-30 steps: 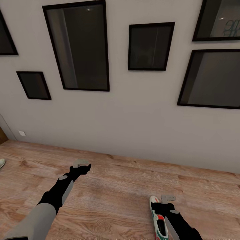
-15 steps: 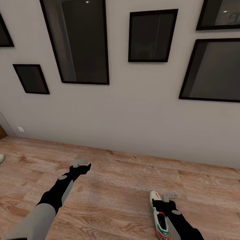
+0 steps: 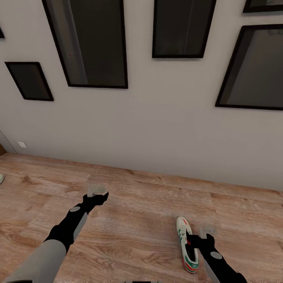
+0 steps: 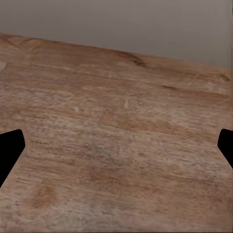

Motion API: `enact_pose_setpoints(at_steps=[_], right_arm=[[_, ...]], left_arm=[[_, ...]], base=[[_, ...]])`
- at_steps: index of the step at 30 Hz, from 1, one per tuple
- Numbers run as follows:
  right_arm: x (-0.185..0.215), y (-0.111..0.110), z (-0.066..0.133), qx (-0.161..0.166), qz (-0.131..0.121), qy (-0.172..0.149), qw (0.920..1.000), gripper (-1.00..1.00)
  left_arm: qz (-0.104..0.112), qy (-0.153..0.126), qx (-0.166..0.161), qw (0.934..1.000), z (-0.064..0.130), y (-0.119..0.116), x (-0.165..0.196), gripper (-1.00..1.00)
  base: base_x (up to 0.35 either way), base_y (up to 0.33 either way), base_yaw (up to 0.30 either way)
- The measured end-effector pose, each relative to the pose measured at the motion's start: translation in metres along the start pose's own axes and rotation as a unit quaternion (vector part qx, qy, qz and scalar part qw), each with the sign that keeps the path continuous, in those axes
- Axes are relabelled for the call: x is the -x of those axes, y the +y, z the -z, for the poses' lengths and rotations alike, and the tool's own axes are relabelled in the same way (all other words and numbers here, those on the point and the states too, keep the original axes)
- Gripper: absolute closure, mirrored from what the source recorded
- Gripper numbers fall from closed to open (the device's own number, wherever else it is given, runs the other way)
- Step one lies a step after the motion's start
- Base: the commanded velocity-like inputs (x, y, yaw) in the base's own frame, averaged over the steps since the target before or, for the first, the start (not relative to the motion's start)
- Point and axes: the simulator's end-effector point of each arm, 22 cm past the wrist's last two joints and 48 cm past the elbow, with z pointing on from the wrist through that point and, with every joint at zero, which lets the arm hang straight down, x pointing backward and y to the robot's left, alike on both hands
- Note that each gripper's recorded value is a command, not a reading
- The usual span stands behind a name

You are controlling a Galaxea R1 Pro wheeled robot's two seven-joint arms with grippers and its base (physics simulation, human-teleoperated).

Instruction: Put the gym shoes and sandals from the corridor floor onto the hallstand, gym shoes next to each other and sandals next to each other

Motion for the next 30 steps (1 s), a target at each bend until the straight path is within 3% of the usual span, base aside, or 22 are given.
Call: enact_pose_setpoints(at_steps=[10,30], right_arm=[[-0.031,0.001,-0.008,0.000,0.003,0.027,0.9996,-1.00],[-0.092,0.003,-0.020,0.000,0.009,0.083,0.9965,-1.00]], left_arm=[[-0.001,0.029,-0.002,0.9996,-0.013,0.000,-0.036,-1.00],[0.005,0.083,0.000,0.9966,-0.032,0.005,-0.107,-1.00]], base=[[0.000,0.000,0.029],[0.000,0.000,0.156]])
